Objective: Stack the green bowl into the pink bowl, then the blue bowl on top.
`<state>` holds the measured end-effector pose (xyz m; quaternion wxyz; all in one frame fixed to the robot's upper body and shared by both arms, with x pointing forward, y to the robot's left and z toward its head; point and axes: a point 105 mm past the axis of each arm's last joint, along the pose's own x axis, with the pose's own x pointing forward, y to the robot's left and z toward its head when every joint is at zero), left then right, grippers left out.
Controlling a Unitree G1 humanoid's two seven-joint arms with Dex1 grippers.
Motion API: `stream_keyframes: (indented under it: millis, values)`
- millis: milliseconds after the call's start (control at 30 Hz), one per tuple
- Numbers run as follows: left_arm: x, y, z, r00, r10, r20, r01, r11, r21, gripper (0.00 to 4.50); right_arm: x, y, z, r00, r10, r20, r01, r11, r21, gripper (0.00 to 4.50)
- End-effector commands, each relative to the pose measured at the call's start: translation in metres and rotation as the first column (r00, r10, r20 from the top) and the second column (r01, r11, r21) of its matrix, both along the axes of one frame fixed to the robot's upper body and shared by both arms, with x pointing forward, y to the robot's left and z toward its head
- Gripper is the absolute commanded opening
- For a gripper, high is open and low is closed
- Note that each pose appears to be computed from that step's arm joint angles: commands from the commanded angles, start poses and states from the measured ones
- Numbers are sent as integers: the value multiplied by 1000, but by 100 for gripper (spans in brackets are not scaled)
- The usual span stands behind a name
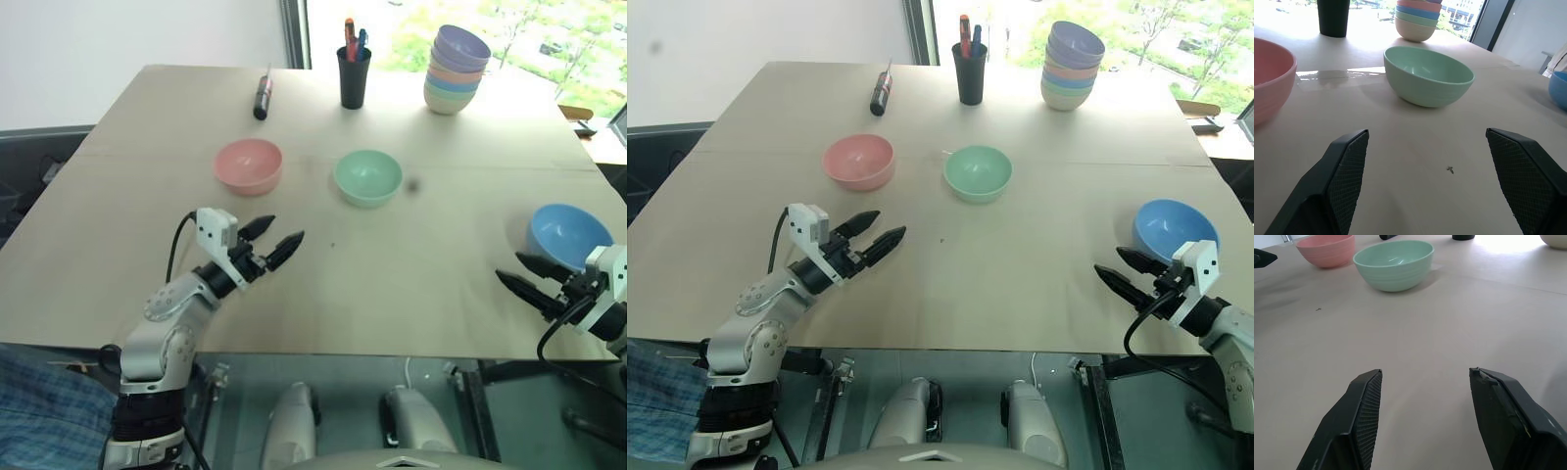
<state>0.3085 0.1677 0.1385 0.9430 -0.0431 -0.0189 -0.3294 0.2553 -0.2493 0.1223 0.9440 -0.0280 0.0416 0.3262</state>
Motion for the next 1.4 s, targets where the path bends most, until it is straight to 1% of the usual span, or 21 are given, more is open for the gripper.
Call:
stream_keyframes:
  millis: [33,167,333,667,767,833,933,967,1033,1067,1133,1233,1300,1400]
  values:
    - [-3,-5,14,997,-45,68,45,999,7,406,0,6,7,999,24,45,-23,1000,-11,298]
    - [-3,-2,12,995,-61,75,61,998,6,406,-1,10,3,998,40,44,-39,999,-15,298]
    - [-4,-1,12,995,-70,75,70,998,11,406,0,16,5,997,57,51,-56,998,-7,298]
    - [-4,-1,11,994,-74,77,72,997,28,406,2,16,6,997,59,52,-59,998,-12,298]
    - [-4,-2,11,994,-77,79,75,997,27,406,2,18,8,997,61,57,-61,998,-10,298]
    - [-1,-2,11,994,-73,84,70,997,41,406,2,22,14,994,75,79,-75,997,4,298]
    - [7,0,10,995,-42,92,34,995,89,406,-1,37,33,980,139,142,-147,988,45,298]
    - [12,3,10,995,-19,93,7,992,123,406,-2,43,37,974,168,151,-178,983,53,298]
    - [28,11,11,992,84,96,-102,973,206,406,-4,56,47,963,217,160,-227,972,52,298]
    - [37,16,14,985,151,83,-166,961,222,406,-4,63,55,957,229,178,-241,969,50,298]
    - [48,19,21,973,217,81,-231,940,252,406,-2,74,67,947,244,210,-259,965,45,298]
    - [55,12,36,970,178,164,-226,912,343,406,-2,91,82,932,263,248,-282,958,43,298]
    - [61,11,46,959,169,227,-254,867,428,406,-1,101,90,925,270,267,-293,955,50,298]
    - [75,10,59,944,183,276,-305,806,507,406,-1,112,94,920,281,273,-305,951,48,298]
